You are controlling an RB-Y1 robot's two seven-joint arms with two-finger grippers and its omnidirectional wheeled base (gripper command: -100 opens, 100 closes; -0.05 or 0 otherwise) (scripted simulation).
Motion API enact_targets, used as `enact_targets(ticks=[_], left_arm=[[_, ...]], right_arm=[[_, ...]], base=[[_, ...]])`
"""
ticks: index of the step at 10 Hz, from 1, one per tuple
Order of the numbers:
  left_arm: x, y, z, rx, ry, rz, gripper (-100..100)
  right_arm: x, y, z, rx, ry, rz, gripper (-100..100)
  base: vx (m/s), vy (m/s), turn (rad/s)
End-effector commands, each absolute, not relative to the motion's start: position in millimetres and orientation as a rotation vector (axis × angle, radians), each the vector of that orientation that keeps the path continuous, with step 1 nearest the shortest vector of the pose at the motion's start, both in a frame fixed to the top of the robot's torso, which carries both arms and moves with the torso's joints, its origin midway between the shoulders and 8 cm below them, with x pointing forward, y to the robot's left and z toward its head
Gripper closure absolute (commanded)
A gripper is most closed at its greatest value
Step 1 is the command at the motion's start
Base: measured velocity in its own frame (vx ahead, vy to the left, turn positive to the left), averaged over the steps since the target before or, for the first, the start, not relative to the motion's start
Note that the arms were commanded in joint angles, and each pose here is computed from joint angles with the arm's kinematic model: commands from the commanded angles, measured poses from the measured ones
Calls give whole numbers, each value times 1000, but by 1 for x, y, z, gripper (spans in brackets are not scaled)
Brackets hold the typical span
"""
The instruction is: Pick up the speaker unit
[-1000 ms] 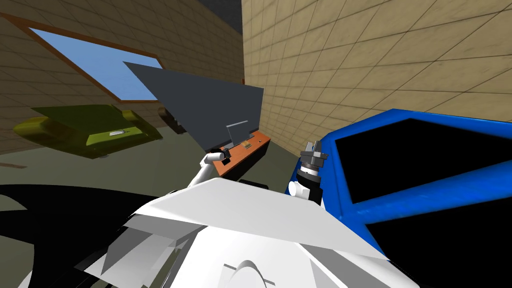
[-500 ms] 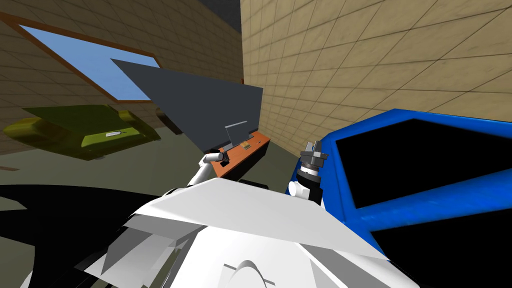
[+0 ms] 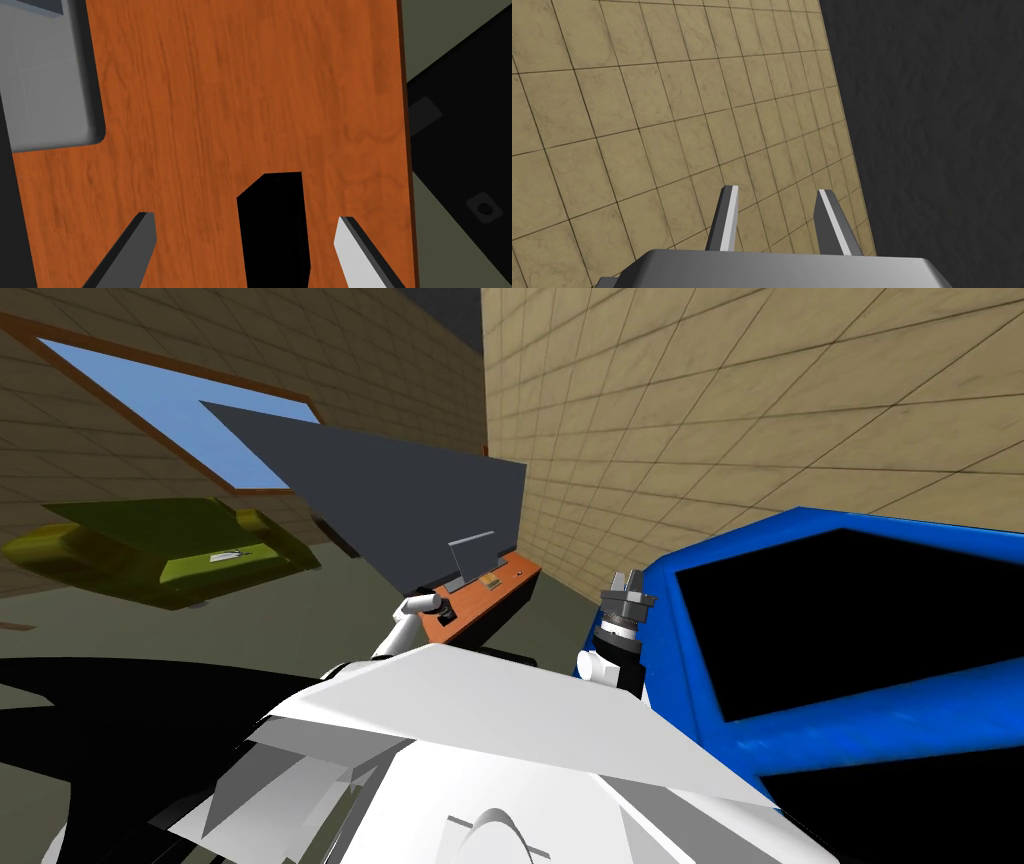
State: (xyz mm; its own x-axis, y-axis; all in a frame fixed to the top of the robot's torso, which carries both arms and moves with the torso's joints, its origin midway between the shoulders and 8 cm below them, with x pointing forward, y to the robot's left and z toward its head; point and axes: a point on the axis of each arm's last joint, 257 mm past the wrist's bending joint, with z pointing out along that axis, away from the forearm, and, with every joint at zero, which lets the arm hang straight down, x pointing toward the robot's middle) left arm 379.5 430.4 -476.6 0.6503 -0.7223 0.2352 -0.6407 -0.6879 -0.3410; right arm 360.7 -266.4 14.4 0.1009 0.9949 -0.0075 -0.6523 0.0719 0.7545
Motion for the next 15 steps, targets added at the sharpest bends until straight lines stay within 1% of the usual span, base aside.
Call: enact_targets(ticks=[1, 2, 8, 10, 11, 12, 13, 15], left_arm=[[361, 433, -488, -2712, 1087, -450, -100], [361, 433, -488, -2712, 1087, -450, -100], [298, 450, -513, -2929, 978, -198, -100], [287, 453, -515, -2961, 957, -156, -100], [289, 452, -515, -2951, 963, -169, -100], [288, 452, -516, -2953, 962, -165, 0], [285, 447, -526, -2953, 966, -165, -100], [282, 443, -534, -2952, 970, -165, -100]], right_arm=[[361, -266, 14, 686, 631, 1369, 0], [361, -266, 14, 686, 631, 1369, 0], [361, -266, 14, 686, 631, 1369, 0], [361, -266, 14, 686, 631, 1369, 0], [361, -266, 14, 686, 631, 1369, 0], [361, -266, 14, 686, 631, 1369, 0], [361, -266, 14, 686, 631, 1369, 0], [361, -266, 14, 686, 631, 1369, 0]], base=[[79, -11, 22], [54, -17, 33], [64, 5, 28], [19, -4, 27], [0, 0, 0], [0, 0, 0], [5, -4, 15], [5, -5, 16]])
